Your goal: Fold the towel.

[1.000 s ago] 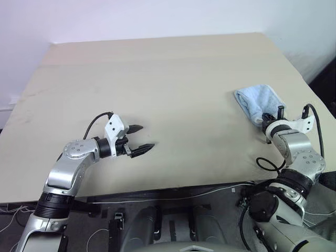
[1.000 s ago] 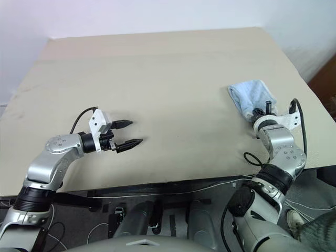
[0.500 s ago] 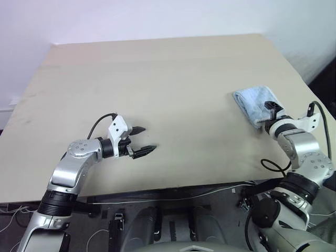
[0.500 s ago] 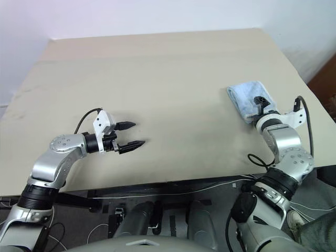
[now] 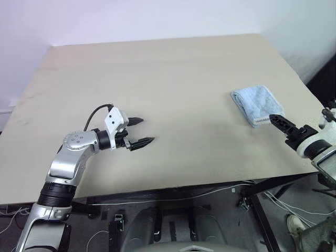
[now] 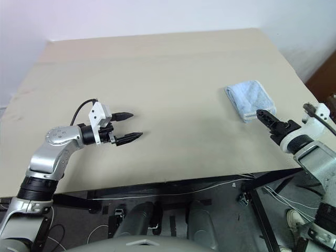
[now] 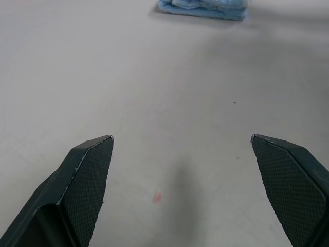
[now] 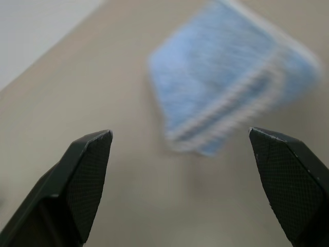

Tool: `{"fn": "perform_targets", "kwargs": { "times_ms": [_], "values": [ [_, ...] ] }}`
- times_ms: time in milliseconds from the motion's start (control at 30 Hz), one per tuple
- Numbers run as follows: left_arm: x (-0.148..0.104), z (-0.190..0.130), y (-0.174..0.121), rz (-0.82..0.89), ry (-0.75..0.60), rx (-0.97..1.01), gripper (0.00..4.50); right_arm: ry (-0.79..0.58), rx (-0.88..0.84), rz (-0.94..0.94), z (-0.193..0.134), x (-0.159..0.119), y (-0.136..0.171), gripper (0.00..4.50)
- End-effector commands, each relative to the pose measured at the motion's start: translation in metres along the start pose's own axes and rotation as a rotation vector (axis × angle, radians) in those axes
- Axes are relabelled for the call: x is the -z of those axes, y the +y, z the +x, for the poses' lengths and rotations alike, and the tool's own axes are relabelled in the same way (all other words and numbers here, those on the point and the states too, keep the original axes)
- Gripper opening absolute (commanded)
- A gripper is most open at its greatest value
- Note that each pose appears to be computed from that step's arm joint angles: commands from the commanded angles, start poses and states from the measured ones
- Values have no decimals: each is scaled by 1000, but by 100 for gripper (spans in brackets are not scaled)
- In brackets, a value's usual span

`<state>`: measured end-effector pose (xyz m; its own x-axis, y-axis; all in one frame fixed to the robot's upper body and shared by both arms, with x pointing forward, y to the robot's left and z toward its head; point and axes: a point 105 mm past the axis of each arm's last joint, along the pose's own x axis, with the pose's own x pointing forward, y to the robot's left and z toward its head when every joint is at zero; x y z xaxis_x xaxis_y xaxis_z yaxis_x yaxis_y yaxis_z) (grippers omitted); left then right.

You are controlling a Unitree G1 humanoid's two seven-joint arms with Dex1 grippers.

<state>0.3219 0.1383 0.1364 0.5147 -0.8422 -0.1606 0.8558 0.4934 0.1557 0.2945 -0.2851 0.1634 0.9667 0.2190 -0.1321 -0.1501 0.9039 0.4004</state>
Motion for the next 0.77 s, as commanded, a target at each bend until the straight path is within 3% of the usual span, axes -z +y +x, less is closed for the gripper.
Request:
{"fn": "perform_targets", "kwargs": {
  "times_ms": [33,333,467,633,767],
  "values": [
    [-18,-4,-6,23,-103,8,450,-1,-292,-292,-3,-2,51,446],
    [-28,-21,-17,20,-244,-18,450,-27,-635,-552,25,28,93,446],
    [-19,-33,-21,16,-172,-6,450,-37,-716,-550,36,34,107,446],
    [-27,-43,-21,29,-187,-106,450,-2,-758,-544,48,43,105,446],
    [-27,-57,-26,10,-198,-199,450,-43,-769,-418,59,36,119,446]
  ]
}}
